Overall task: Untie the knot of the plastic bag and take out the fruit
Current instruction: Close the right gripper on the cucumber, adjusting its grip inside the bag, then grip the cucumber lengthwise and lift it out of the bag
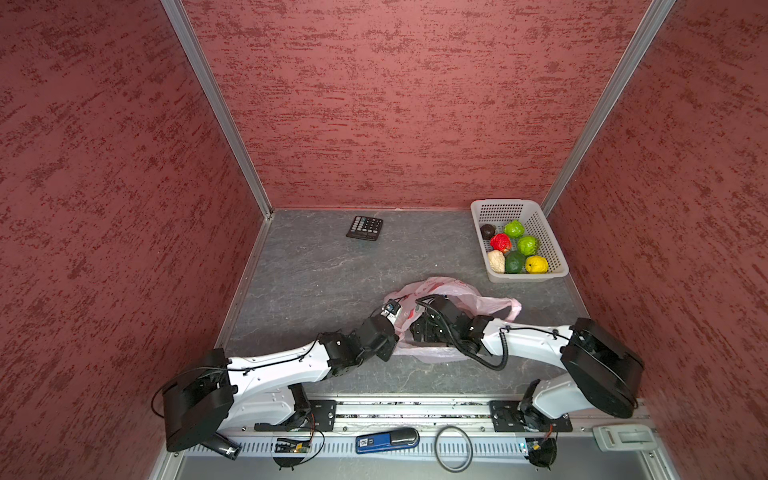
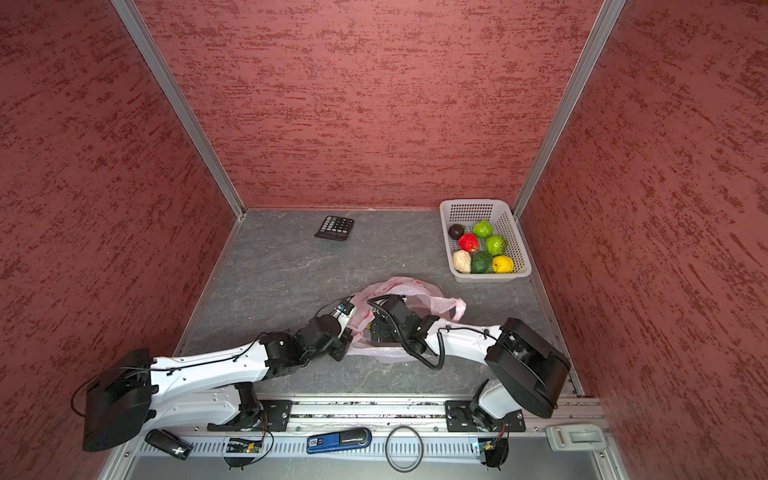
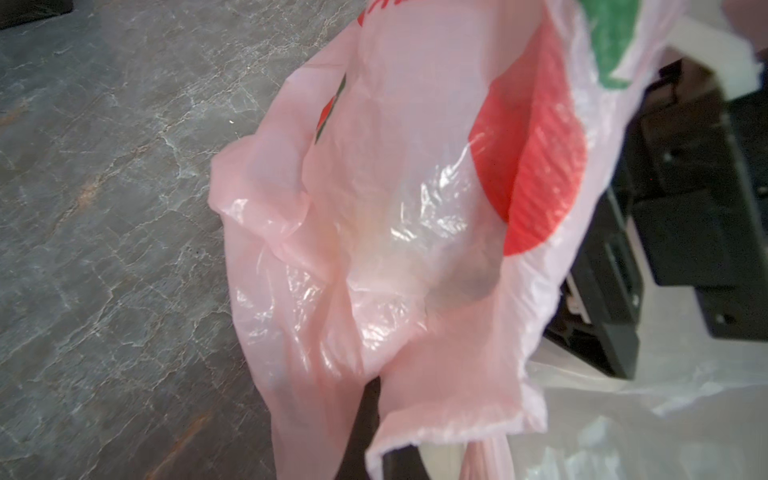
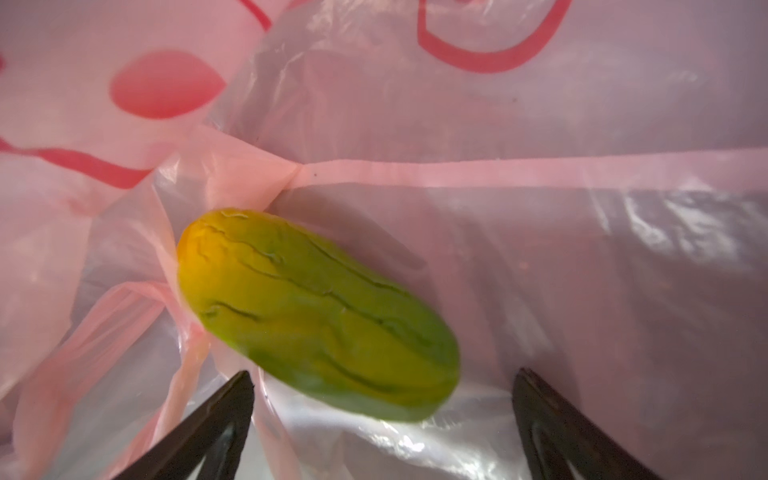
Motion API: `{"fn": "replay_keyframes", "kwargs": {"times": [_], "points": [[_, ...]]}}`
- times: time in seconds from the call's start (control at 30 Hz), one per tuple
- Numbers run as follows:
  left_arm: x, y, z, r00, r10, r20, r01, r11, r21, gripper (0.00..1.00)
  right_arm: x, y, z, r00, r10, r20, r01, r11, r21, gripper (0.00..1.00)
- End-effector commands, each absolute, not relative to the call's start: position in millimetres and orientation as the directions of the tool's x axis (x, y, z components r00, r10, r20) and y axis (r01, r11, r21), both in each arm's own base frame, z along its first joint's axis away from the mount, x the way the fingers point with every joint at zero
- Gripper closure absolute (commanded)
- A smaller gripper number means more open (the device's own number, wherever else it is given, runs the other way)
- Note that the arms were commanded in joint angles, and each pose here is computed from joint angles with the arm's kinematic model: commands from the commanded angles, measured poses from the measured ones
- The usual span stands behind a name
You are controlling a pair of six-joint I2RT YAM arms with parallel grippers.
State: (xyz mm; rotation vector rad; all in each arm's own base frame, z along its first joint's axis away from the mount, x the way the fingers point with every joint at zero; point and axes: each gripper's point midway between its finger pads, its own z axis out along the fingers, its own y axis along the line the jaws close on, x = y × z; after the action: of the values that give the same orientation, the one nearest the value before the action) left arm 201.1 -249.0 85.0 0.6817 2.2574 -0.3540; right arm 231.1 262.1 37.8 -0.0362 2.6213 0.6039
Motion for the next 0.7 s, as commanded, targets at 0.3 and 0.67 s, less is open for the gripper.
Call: {"fn": "replay_keyframes", "kwargs": {"times": [0.3, 0.67], "points": [[216, -256, 106, -0.54, 0.338, -0.771, 0.556, 0.831, -0.024, 1.0, 247, 274, 71, -0.87, 0.004, -0.494, -0.208, 0.904, 0.374, 0.02], [221, -257, 105, -0.531, 0.349, -0.772, 0.574, 0.818, -0.026, 1.0, 247, 271, 62, -0.715, -0.375, -0.59, -0.537, 0.835, 0.121, 0.02]]}}
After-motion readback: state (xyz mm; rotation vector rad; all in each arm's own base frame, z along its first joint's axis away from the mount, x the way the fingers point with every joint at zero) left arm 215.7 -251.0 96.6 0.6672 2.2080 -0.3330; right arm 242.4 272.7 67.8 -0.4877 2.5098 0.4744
